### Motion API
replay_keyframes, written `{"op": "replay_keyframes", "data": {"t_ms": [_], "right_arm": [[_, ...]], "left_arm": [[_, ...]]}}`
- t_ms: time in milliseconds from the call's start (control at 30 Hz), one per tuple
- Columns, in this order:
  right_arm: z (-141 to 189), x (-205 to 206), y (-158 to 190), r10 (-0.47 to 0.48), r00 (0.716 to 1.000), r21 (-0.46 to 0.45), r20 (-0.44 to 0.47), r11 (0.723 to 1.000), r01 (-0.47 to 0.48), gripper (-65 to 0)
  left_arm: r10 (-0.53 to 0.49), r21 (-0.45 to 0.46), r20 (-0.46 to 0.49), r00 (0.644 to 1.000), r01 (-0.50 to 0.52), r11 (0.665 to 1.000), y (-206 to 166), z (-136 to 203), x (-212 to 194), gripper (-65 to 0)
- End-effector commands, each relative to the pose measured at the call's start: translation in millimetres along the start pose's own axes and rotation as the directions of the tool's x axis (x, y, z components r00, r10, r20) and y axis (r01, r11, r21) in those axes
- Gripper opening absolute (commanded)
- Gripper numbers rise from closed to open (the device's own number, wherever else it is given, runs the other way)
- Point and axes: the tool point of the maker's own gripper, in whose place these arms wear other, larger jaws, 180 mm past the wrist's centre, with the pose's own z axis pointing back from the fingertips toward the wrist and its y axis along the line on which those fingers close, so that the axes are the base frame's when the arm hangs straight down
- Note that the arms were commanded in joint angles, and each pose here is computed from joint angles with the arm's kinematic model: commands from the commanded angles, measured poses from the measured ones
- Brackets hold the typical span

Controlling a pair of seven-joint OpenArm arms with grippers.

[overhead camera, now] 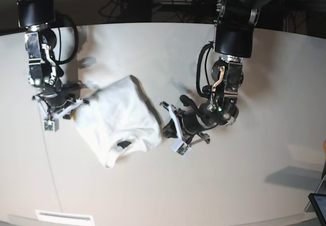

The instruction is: Fold the T-shirt properly

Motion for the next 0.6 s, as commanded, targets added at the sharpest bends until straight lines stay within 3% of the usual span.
{"op": "replay_keyframes", "data": {"t_ms": [0,167,367,567], "right_arm": [[1,19,3,-0.003,0.998,0.009,0.058,1.0,0.003,-64.7],[10,2,10,-0.005,0.999,0.024,0.04,1.0,0.004,-64.7],[29,-9,20,0.002,0.999,0.048,0.048,0.999,-0.004,-64.7],[37,-36,24,-0.013,1.0,0.054,-0.002,0.998,0.013,-64.7]], "left_arm": [[-0.001,-0.012,0.056,0.998,0.002,1.0,0,-3,24,-65.0],[0.03,-0.053,0.07,0.997,-0.027,0.998,-8,-24,43,-65.0],[-0.039,-0.148,0.064,0.997,0.048,0.988,-40,-54,48,-65.0],[-0.019,-0.182,0.078,0.997,0.033,0.983,-51,-69,55,-65.0]]}}
